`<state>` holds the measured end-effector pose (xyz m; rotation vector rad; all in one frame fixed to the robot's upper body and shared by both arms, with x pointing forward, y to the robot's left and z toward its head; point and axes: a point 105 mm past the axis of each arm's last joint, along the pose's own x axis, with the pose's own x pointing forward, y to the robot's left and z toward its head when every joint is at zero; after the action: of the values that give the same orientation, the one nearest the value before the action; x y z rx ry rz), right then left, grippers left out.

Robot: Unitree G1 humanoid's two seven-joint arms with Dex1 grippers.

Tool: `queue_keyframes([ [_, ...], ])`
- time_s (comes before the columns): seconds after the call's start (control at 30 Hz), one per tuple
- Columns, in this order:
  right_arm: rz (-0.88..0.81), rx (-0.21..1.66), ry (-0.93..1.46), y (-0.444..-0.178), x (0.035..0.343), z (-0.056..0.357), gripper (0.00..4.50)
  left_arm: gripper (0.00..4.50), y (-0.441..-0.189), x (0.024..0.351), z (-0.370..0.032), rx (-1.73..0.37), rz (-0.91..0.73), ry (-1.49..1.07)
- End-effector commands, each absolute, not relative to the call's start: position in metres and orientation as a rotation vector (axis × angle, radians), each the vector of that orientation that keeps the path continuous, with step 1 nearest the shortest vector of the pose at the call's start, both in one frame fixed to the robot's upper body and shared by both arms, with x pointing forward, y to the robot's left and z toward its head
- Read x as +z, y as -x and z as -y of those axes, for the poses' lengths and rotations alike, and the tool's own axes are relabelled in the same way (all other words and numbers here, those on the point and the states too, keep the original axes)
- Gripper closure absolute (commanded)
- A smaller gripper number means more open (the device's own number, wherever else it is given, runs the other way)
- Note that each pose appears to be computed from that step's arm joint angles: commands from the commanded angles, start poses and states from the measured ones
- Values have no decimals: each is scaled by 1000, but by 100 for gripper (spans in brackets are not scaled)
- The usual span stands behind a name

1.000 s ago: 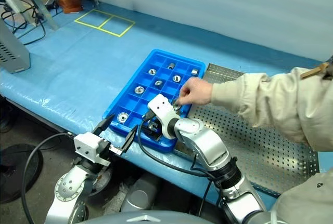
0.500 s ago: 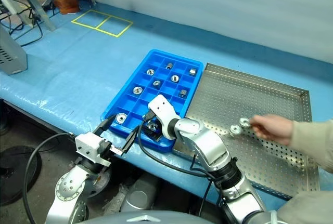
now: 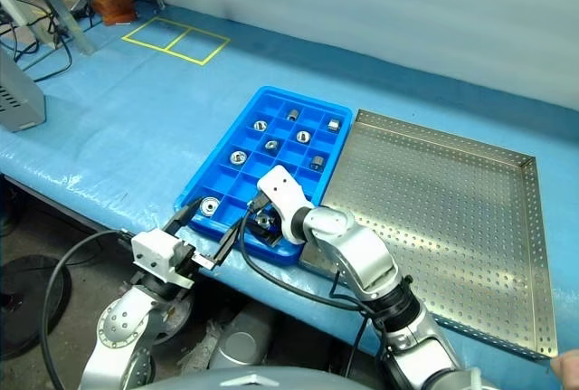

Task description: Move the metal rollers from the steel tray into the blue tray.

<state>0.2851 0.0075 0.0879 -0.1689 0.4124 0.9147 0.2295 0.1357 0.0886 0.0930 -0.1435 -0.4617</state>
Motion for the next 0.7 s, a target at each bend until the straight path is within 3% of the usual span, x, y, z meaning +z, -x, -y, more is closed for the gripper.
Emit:
queue_keyframes([
  [0.03,-364,921,149,-283,99,-10,41,0,-228,91,-133,-478,159,-111],
  [0.7,-357,929,138,-281,100,-12,41,0,-227,89,-133,-500,156,-113],
])
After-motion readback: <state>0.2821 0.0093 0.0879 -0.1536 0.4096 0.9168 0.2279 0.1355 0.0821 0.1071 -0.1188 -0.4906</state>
